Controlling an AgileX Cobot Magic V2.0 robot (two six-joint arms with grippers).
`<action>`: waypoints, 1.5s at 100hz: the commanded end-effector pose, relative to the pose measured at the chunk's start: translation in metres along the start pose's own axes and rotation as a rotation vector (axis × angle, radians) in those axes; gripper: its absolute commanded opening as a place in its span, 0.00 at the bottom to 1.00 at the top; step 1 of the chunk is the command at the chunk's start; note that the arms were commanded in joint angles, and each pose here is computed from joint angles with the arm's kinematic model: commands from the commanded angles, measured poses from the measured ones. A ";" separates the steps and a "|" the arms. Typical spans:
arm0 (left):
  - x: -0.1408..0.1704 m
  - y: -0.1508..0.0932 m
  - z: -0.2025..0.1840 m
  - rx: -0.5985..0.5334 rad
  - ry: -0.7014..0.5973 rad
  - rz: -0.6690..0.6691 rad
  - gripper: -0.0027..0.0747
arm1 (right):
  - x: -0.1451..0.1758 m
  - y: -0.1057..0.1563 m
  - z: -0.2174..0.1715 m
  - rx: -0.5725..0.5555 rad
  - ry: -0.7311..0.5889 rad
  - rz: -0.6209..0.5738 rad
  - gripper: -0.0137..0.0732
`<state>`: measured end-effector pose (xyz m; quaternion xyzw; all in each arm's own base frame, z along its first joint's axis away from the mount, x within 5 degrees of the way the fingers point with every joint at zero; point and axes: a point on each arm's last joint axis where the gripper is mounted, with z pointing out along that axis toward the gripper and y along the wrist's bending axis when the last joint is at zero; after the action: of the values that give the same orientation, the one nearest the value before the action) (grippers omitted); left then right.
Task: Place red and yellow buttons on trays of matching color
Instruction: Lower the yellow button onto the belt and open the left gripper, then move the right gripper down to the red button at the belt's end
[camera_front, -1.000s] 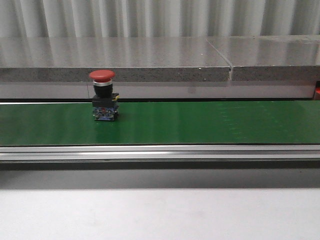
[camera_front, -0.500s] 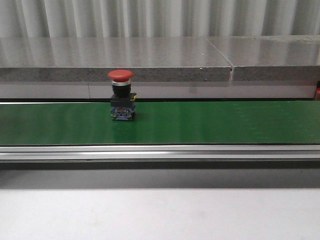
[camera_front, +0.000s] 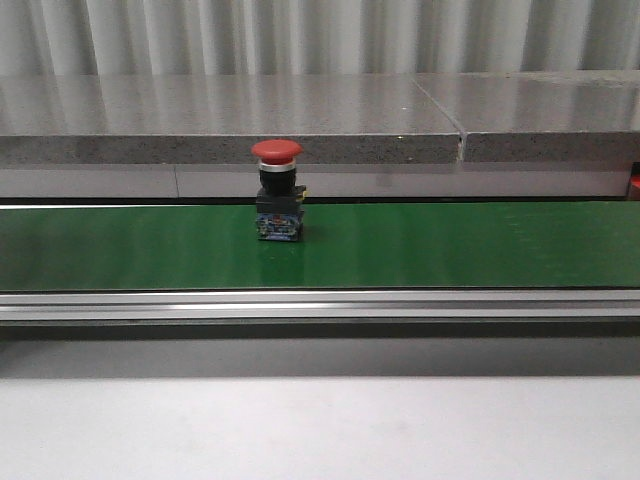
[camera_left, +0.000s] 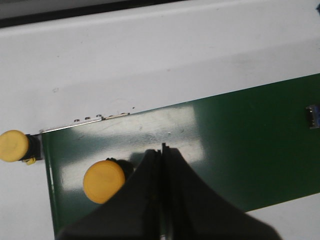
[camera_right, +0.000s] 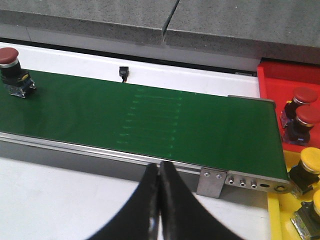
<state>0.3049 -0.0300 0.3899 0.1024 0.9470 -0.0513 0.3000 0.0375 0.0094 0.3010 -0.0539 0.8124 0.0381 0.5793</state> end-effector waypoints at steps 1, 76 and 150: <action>-0.002 -0.017 -0.031 0.019 -0.156 0.038 0.01 | -0.013 -0.001 -0.003 0.007 -0.086 -0.009 0.14; 0.136 -0.042 -0.078 0.049 -0.399 0.072 0.01 | -0.016 -0.001 -0.003 0.010 -0.117 -0.005 0.14; 0.197 -0.045 -0.082 0.058 -0.455 0.069 0.01 | -0.096 0.004 0.064 -0.084 0.041 -0.020 0.20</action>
<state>0.0881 -0.0265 0.3307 0.1341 0.8730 -0.0789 0.4621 0.1070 0.0205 0.3480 -0.0808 0.8374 0.0617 0.5370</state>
